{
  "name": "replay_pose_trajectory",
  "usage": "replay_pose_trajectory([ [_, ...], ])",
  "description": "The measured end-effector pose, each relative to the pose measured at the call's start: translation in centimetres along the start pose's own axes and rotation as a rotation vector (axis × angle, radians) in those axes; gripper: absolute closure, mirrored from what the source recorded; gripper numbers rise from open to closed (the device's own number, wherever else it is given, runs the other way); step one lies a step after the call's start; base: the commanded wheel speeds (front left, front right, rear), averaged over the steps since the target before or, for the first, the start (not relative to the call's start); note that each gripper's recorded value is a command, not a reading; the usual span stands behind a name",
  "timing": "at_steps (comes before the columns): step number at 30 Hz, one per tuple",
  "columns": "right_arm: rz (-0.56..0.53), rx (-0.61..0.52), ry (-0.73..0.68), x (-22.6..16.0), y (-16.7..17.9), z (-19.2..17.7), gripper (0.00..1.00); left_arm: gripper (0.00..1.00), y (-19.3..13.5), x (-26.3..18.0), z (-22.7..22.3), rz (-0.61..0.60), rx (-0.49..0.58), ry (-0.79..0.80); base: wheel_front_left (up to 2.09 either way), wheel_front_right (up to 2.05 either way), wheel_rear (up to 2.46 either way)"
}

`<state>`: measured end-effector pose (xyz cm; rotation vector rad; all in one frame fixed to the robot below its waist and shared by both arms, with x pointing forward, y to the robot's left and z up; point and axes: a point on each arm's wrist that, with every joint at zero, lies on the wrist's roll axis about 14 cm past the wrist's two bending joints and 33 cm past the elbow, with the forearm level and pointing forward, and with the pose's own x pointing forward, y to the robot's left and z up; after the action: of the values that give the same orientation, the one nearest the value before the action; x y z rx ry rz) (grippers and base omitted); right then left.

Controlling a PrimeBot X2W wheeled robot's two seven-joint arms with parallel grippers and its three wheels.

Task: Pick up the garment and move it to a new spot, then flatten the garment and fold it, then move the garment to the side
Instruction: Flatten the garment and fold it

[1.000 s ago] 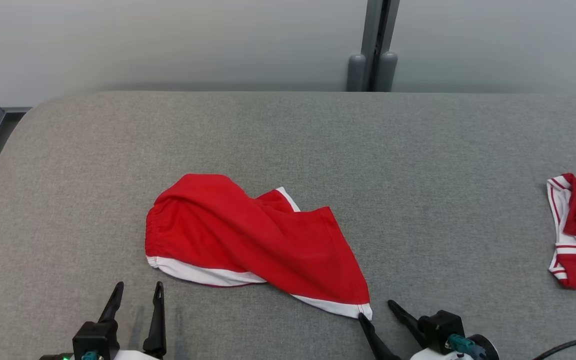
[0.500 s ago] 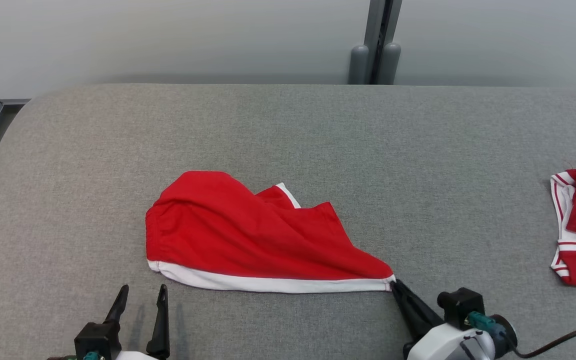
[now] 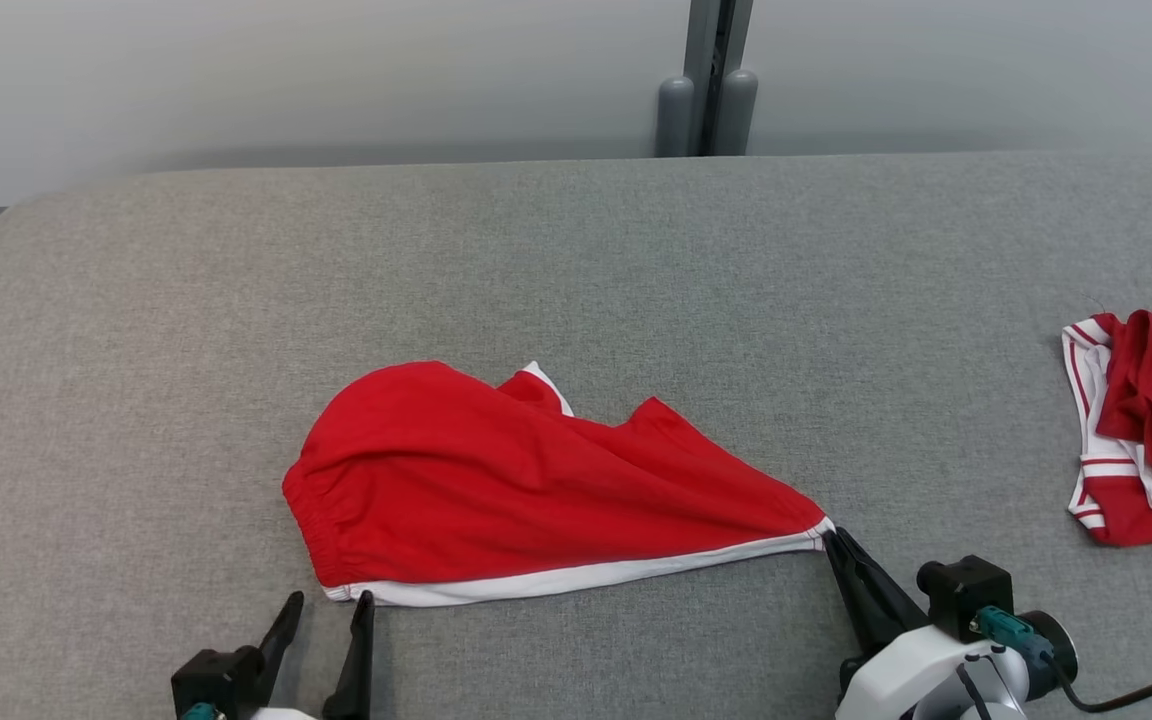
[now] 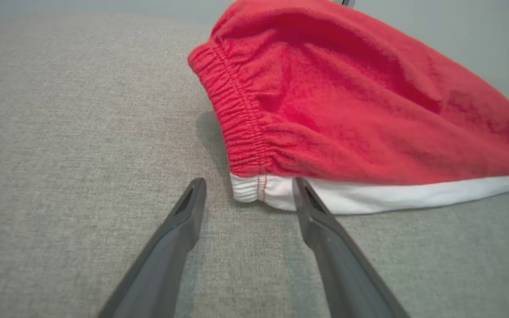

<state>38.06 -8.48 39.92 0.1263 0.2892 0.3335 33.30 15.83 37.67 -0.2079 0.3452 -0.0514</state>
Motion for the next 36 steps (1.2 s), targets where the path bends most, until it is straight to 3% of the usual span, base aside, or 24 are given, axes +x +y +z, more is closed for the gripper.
replay_pose_trajectory([
  [11, -0.010, 0.002, -0.002, 0.4, -0.5, 0.1, 1.00, 0.01, -0.5, 1.5, -0.2, -0.025, -0.031, 0.018, 0.00, 0.00, 0.00],
  [12, -0.011, 0.002, -0.002, 0.5, -0.6, 0.1, 1.00, 0.31, -0.5, 1.7, -0.1, -0.028, -0.031, 0.015, 0.00, 0.00, 0.00],
  [14, -0.012, 0.003, -0.002, 0.5, -0.6, 0.1, 1.00, 1.00, -0.6, 1.7, -0.1, -0.030, -0.032, 0.017, 0.00, 0.00, 0.00],
  [23, -0.034, 0.009, -0.034, 0.5, -1.2, 1.2, 1.00, 1.00, -2.0, 1.1, 0.7, -0.076, -0.031, -0.016, 0.00, 0.00, 0.00],
  [27, -0.029, 0.017, -0.094, 0.5, -0.9, 3.2, 1.00, 1.00, -2.6, 0.7, 3.6, -0.104, -0.016, -0.108, 0.00, 0.00, 0.00],
  [30, -0.016, 0.010, -0.170, 0.6, -0.4, 5.8, 1.00, 1.00, -3.1, 0.4, 6.6, -0.142, 0.021, -0.198, 0.00, 0.00, 0.00],
  [36, 0.018, -0.047, -0.406, 0.4, 0.6, 14.8, 1.00, 1.00, -4.1, 0.1, 16.2, -0.225, 0.149, -0.452, 0.00, 0.00, 0.00],
])
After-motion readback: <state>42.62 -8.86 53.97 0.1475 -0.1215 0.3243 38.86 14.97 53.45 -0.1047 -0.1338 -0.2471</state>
